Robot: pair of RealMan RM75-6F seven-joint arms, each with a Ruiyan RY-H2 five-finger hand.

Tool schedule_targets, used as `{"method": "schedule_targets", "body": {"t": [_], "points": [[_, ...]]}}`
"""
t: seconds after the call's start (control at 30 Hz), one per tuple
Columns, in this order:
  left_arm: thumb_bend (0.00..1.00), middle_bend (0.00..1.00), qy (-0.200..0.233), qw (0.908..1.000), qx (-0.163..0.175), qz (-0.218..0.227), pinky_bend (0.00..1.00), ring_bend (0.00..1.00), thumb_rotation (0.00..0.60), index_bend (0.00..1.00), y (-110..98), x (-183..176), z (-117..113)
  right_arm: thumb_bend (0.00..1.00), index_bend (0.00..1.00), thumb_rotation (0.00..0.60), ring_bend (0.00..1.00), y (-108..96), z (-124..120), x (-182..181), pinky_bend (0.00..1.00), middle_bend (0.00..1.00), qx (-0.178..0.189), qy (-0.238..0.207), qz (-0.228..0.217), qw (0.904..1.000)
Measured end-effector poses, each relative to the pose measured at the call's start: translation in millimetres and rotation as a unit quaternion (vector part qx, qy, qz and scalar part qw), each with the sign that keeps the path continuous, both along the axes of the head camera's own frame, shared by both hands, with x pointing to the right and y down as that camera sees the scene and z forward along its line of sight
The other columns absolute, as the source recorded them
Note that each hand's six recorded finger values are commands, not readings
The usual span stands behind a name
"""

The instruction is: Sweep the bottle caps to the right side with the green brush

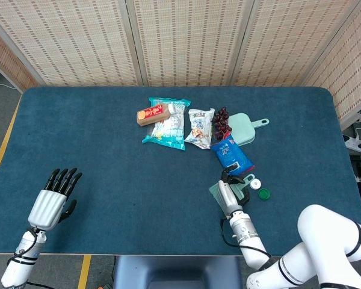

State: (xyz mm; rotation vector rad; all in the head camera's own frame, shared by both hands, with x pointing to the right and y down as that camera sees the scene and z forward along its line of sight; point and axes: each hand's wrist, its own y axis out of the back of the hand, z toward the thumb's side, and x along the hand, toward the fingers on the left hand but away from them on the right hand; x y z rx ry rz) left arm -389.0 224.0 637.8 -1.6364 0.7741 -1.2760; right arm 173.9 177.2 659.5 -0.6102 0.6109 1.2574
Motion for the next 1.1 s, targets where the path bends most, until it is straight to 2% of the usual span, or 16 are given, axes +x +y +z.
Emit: {"method": "schedule_targets", "body": {"t": [0.33,0.83,1.1], "points": [[0.45,0.0,0.0,1.0,0.0,0.0,0.01,0.0,0.6,0.0,0.0,0.0,0.0,0.5,0.96,0.6,0.62,-4.2,-8.4,43.1,0.32,0.9,0.008,0.026,0.031,0.9991],[0.45,0.0,0.0,1.0,0.0,0.0,0.01,0.0,0.6,0.0,0.0,0.0,0.0,0.5,0.96,0.6,0.62,-12.8,0.8,93.2,0.32,0.9,0.015,0.063,0.069,0.9956],[0.45,0.0,0.0,1.0,0.0,0.0,0.01,0.0,0.6,0.0,0.0,0.0,0.0,0.5,0.96,0.6,0.62,-19.7,1.3,115.0,0.32,0.9,0.04,0.095,0.063,0.9926]]}}
